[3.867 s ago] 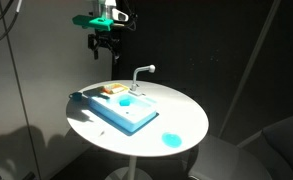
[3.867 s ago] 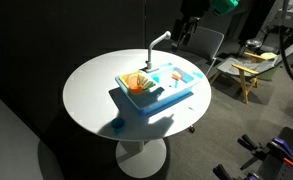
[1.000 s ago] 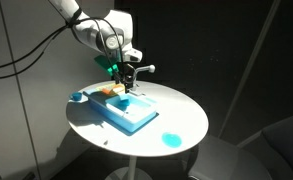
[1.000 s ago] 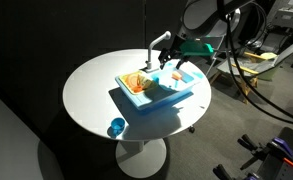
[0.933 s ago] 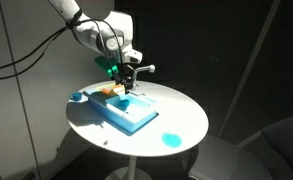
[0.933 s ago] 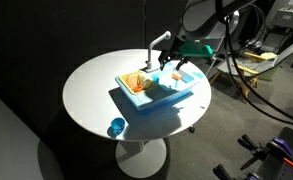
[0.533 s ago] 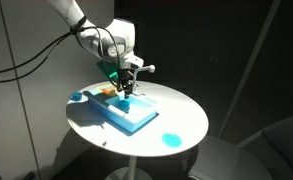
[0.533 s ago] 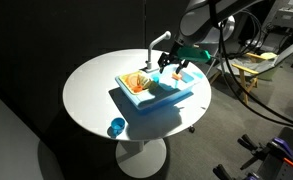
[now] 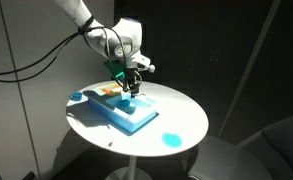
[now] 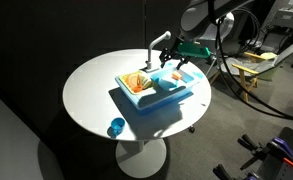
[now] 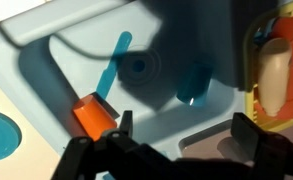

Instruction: Remove the blue cup from the sink and put it on the table

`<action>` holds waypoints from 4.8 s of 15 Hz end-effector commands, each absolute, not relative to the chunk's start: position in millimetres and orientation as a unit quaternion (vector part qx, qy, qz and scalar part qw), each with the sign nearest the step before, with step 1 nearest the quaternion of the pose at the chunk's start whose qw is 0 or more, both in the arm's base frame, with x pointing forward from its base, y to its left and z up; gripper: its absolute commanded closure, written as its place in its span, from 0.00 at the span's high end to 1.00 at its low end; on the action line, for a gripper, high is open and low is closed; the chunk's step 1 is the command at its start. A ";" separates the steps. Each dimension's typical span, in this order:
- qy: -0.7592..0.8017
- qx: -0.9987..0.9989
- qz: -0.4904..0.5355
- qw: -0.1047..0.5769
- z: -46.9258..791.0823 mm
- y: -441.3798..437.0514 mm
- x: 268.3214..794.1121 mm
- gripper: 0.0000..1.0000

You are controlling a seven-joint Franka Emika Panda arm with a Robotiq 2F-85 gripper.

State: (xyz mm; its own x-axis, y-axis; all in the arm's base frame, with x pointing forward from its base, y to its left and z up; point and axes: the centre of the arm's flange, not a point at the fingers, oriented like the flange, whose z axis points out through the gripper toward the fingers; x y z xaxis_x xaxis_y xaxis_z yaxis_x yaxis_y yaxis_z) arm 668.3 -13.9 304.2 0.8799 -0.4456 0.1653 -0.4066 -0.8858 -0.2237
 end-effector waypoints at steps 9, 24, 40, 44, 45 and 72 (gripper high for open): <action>0.230 -0.966 -0.083 0.089 281.4 -18.8 702.2 1.00; 0.209 -0.973 -0.057 0.077 256.6 -0.8 723.3 1.00; 0.202 -0.977 -0.044 0.058 235.9 -10.3 721.1 1.00; 0.201 -0.977 -0.041 0.054 233.0 -14.0 718.5 1.00; 0.201 -0.977 -0.041 0.054 232.6 -13.8 718.2 1.00; 0.178 -0.982 -0.029 0.054 220.2 13.8 719.9 0.47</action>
State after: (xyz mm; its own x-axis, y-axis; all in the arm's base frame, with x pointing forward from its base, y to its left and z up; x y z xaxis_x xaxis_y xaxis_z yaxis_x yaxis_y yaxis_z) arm 711.3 15.3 217.1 0.9331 -0.3567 0.0459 -0.3481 -0.9278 -0.1338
